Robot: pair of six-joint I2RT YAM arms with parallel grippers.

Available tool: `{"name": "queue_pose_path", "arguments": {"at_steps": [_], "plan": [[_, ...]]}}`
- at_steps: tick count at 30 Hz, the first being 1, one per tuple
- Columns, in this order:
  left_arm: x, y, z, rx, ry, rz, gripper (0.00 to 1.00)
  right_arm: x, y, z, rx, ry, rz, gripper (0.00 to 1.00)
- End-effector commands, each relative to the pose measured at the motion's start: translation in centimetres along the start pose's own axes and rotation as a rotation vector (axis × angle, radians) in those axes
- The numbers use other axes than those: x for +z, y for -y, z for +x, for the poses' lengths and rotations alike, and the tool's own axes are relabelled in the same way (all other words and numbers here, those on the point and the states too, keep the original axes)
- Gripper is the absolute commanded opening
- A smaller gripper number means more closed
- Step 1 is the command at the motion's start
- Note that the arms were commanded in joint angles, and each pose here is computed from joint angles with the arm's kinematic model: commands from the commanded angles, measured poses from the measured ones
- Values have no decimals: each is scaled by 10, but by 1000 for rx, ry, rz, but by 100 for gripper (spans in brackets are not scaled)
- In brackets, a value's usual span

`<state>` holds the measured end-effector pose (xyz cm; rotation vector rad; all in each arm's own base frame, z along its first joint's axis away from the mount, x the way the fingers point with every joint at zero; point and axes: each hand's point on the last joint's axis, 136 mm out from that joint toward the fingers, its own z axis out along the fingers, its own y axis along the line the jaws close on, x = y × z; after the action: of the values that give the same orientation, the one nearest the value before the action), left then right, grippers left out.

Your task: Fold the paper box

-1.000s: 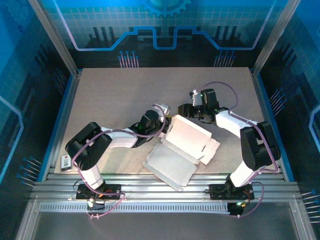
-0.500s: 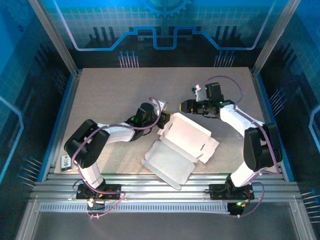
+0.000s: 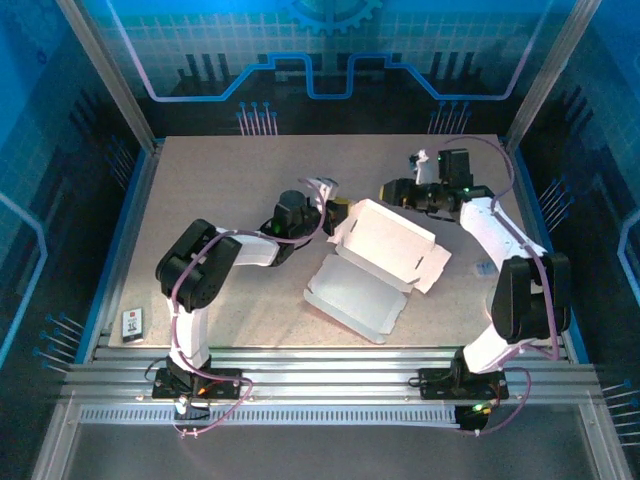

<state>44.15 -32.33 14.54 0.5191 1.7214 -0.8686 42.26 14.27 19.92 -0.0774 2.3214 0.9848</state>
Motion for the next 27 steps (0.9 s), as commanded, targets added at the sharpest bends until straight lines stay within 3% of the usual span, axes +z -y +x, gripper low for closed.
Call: {"name": "queue_pose_path", "arguments": {"at_steps": [1, 9, 18, 27], "plan": [[0, 11, -30, 81, 137, 58, 0, -1, 0, -12, 24, -4, -31, 54], [-8, 16, -36, 69, 271, 101, 1, 15, 11, -20, 55, -41, -46, 54], [-6, 14, -27, 68, 235, 90, 1, 33, 15, 3, 92, -136, -117, 51], [-4, 9, -20, 49, 236, 80, 0, 43, 11, 22, 101, -144, -181, 51]]}}
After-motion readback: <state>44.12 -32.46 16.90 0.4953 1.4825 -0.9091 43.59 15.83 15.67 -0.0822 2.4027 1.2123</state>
